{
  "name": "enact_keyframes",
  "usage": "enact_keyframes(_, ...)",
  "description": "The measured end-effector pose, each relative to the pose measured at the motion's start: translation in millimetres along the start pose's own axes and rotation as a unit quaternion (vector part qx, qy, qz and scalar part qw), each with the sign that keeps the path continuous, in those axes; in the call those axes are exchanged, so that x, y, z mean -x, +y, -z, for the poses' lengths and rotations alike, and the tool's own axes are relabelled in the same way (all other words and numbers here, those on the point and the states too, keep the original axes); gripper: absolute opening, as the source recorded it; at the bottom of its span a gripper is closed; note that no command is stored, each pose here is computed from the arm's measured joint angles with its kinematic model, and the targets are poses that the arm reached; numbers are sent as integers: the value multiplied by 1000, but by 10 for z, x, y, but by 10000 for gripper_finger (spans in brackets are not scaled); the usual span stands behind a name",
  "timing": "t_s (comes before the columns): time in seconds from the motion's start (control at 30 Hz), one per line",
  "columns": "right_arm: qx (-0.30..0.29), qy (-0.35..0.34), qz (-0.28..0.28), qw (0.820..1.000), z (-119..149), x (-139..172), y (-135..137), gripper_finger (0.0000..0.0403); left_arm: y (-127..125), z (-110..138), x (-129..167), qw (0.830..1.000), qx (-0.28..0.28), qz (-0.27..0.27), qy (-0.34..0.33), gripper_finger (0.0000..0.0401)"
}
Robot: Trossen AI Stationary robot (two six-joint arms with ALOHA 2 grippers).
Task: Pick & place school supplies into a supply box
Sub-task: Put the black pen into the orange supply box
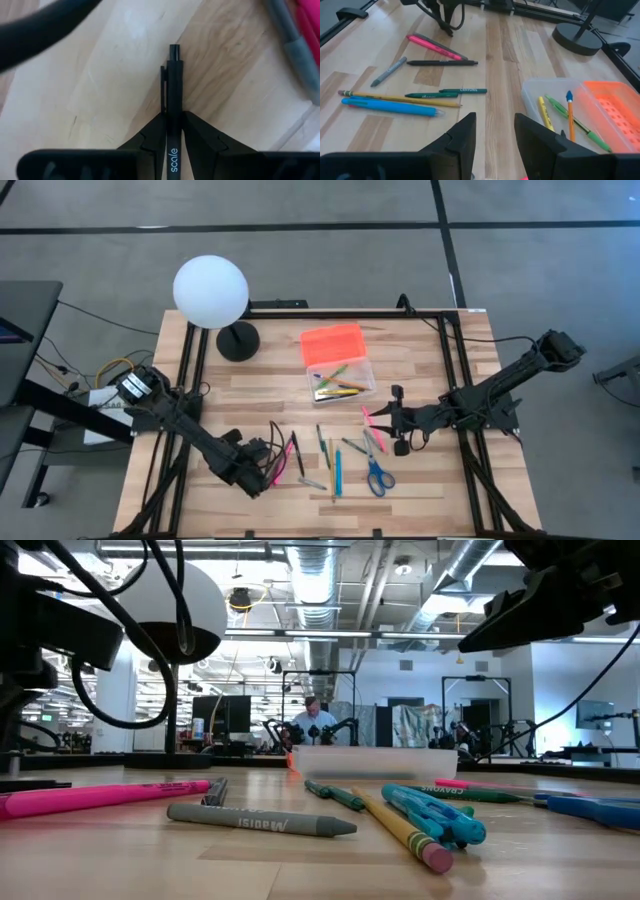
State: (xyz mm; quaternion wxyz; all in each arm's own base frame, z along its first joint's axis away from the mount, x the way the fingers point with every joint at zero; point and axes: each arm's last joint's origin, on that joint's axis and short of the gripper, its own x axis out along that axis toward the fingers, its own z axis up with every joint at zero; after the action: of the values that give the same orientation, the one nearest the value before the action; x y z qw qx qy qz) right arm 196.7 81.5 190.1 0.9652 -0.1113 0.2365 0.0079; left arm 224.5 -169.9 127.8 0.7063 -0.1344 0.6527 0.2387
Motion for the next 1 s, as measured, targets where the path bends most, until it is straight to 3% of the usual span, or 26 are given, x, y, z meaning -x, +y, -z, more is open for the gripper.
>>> enact_keyframes(0.33,0,0,2,1000,0,-1,-2,127,-47,2,-7,999,-28,35,19,61)
enact_keyframes(0.73,0,0,2,1000,0,-1,-2,127,-49,-12,-9,998,-49,39,13,61)
enact_keyframes(1.0,0,0,2,1000,0,-1,-2,127,-47,-21,-6,997,-65,29,-10,18)
